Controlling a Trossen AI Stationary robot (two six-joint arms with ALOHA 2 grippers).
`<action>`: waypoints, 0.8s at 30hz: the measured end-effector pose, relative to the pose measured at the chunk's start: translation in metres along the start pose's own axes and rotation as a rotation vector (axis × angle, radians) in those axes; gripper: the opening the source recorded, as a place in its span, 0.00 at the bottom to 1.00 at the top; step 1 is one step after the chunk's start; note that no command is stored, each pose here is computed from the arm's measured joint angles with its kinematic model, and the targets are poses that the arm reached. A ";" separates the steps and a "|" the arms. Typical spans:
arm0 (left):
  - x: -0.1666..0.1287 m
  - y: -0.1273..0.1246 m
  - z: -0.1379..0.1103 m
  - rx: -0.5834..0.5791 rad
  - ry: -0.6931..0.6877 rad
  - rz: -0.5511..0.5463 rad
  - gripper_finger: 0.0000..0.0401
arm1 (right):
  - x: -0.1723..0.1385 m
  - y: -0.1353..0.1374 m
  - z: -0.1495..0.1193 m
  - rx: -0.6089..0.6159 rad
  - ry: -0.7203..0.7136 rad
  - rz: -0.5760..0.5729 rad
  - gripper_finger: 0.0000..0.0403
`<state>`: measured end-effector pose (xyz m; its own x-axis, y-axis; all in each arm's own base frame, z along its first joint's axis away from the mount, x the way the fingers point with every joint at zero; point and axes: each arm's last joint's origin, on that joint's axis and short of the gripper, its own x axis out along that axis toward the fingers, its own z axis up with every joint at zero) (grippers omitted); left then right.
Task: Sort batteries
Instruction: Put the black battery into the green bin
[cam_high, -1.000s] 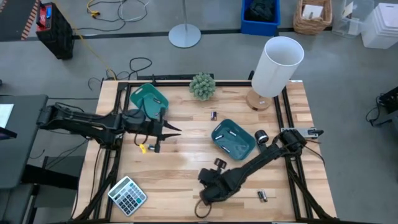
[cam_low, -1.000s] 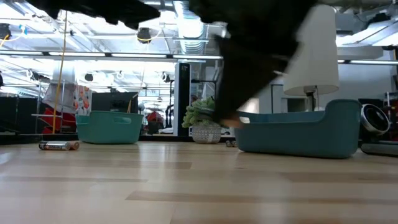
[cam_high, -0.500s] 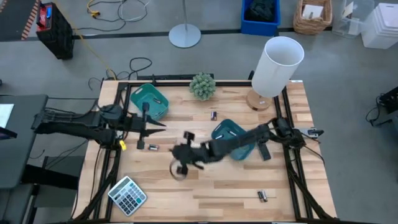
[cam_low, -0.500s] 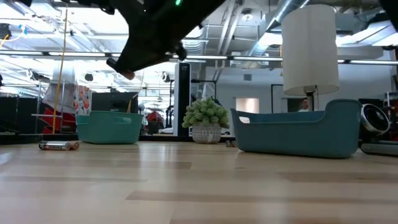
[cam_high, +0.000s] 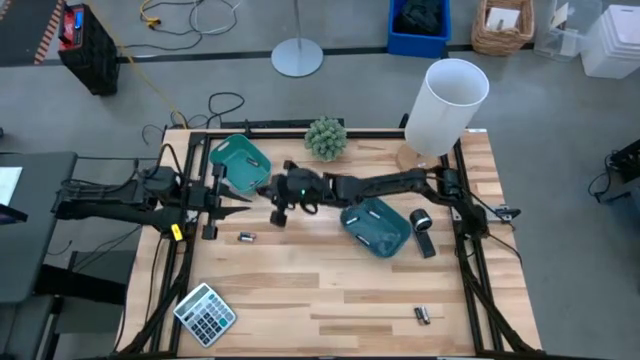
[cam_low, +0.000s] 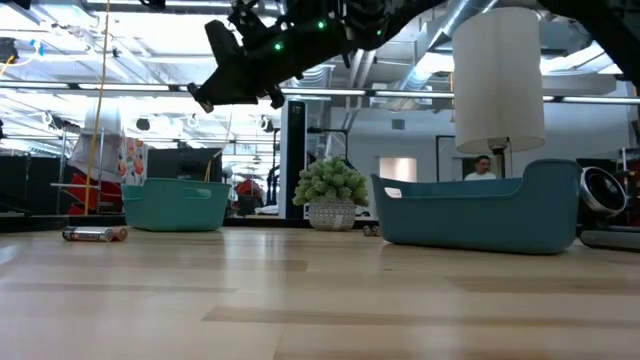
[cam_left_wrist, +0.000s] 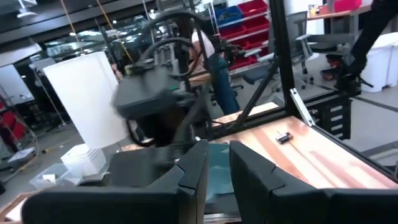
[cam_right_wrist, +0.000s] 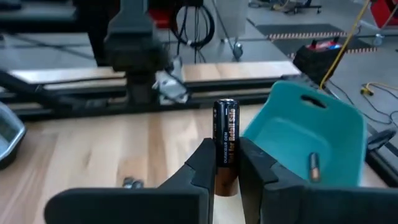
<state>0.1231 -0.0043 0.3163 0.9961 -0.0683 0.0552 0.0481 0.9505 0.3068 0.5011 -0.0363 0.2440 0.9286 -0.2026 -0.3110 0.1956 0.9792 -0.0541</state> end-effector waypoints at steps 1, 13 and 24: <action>-0.001 0.000 0.000 0.000 -0.001 0.000 0.15 | 0.001 -0.007 0.001 0.006 -0.014 0.000 0.14; -0.003 0.000 0.001 0.046 -0.008 0.003 0.15 | 0.003 -0.072 0.020 0.075 -0.247 -0.099 0.14; -0.003 0.001 0.000 0.061 0.003 0.026 0.15 | 0.053 -0.078 -0.011 0.189 -0.366 -0.096 0.14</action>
<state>0.1199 -0.0034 0.3168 0.9972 -0.0428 0.0612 0.0177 0.9319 0.3622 0.5320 -0.1236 0.2211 0.9474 -0.3166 0.0464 0.3094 0.9434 0.1193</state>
